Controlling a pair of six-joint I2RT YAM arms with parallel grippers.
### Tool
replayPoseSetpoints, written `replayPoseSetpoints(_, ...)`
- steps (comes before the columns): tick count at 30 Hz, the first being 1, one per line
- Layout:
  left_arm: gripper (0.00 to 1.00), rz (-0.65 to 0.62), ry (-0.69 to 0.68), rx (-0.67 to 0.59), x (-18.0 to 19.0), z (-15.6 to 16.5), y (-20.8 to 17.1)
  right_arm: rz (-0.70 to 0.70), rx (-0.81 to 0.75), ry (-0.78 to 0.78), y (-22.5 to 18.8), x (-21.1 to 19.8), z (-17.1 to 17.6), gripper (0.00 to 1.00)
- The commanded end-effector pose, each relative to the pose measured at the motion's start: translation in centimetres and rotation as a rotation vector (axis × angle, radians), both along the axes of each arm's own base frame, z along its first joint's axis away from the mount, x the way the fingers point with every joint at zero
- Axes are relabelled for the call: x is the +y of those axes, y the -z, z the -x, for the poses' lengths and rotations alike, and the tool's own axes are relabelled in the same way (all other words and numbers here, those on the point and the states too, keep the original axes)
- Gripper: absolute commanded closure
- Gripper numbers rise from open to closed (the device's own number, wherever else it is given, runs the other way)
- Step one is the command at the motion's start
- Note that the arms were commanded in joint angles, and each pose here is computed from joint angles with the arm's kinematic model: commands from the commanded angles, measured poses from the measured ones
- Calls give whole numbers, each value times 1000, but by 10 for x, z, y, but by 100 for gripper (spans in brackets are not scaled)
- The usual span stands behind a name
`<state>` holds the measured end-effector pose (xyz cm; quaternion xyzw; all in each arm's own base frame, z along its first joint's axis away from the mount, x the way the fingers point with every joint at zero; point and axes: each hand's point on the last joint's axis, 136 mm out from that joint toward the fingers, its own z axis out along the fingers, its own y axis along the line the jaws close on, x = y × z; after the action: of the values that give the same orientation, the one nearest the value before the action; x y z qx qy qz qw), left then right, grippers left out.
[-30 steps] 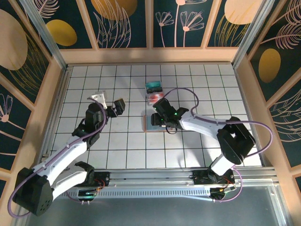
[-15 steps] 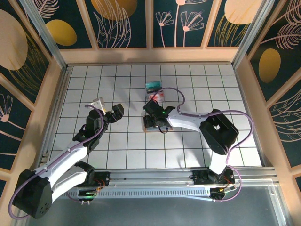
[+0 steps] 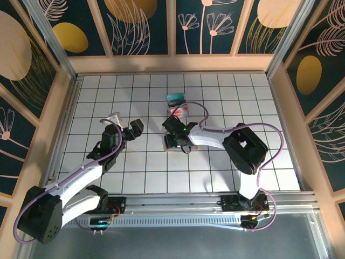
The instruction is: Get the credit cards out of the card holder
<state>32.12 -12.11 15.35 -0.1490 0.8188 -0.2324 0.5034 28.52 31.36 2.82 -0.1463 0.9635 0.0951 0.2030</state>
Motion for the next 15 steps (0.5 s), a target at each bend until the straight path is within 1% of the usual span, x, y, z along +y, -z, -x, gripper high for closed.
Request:
replayPoseSetpoints(1, 1, 28, 2, -36, -3, -5, -13, -5, 39, -42, 8, 6, 6, 42)
replayPoseSetpoints(7, 1, 18, -2, -40, -1, -4, -15, -42, 58, -101, 4, 12, 14, 49)
replayPoseSetpoints(11, 1, 21, -3, -49, 0, -3, -17, -112, 92, -163, -4, 22, 27, 54)
replayPoseSetpoints(14, 1, 20, 0, -52, 0, -2, -19, -109, 82, -164, -9, 19, 29, 55)
replayPoseSetpoints(15, 1, 18, 1, -54, 0, -2, -19, -94, 72, -152, -11, 16, 26, 53)
